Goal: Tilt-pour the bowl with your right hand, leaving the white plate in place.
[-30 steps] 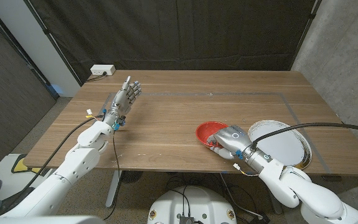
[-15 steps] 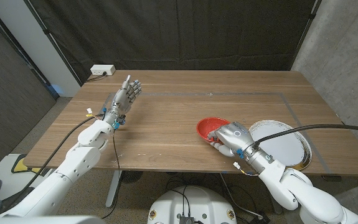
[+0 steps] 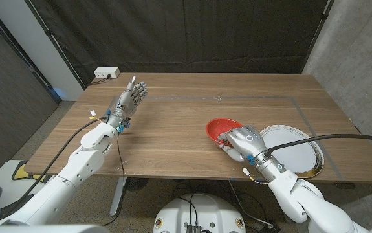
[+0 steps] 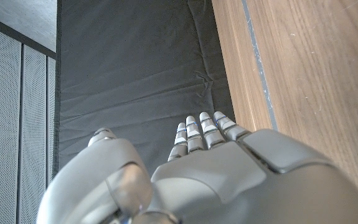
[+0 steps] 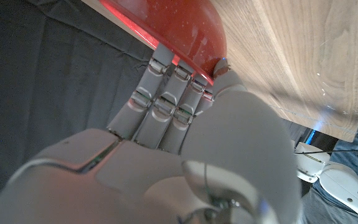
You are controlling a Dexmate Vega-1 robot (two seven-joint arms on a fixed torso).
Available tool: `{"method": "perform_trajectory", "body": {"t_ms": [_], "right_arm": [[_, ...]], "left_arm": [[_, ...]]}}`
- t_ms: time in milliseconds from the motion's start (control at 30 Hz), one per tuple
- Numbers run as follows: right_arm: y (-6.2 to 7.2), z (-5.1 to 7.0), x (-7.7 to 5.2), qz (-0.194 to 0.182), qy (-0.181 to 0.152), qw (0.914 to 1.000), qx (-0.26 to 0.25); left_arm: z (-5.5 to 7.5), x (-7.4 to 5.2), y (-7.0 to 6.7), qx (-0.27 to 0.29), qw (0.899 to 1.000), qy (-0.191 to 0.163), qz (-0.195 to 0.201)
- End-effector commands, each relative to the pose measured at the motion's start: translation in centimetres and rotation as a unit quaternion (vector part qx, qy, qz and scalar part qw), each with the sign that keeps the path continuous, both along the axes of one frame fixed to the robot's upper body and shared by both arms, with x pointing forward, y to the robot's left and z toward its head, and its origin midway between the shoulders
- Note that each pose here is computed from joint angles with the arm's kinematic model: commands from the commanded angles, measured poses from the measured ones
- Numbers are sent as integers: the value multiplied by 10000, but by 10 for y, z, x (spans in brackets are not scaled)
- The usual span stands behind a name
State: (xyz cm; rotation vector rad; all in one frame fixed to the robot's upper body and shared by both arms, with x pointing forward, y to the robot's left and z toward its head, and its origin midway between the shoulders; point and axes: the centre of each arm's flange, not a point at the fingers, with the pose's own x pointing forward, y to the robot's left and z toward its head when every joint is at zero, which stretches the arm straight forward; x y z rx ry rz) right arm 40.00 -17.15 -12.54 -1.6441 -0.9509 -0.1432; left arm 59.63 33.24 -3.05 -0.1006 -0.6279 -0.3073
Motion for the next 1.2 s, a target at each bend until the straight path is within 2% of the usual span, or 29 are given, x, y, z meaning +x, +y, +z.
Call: {"method": "perform_trajectory", "body": {"t_ms": [33,333,567,667,800,900,1067,1200], "right_arm": [[-7,-1,-4,-164,-237,9993,248],[-18,7,-8,-246,-480,9973,498],[-27,12,-10,-230,-487,9961,694],[-34,12,-12,-216,-434,9955,810],[-45,12,-15,-121,-199,9937,1100],[-55,13,-22,-146,-288,9926,1169],[-64,14,-27,-195,-397,9919,1188],[-75,14,-31,-250,-439,9914,1209]], "left_arm": [[12,4,-4,84,9999,-55,-3],[27,7,-10,203,9998,-75,35],[36,7,-16,200,9997,-131,91],[40,6,-20,165,9997,-159,110],[48,3,-28,162,9995,-210,141],[52,-2,-35,130,9994,-260,167],[55,-3,-42,86,9995,-247,198],[57,-1,-54,63,9995,-233,184]]}}
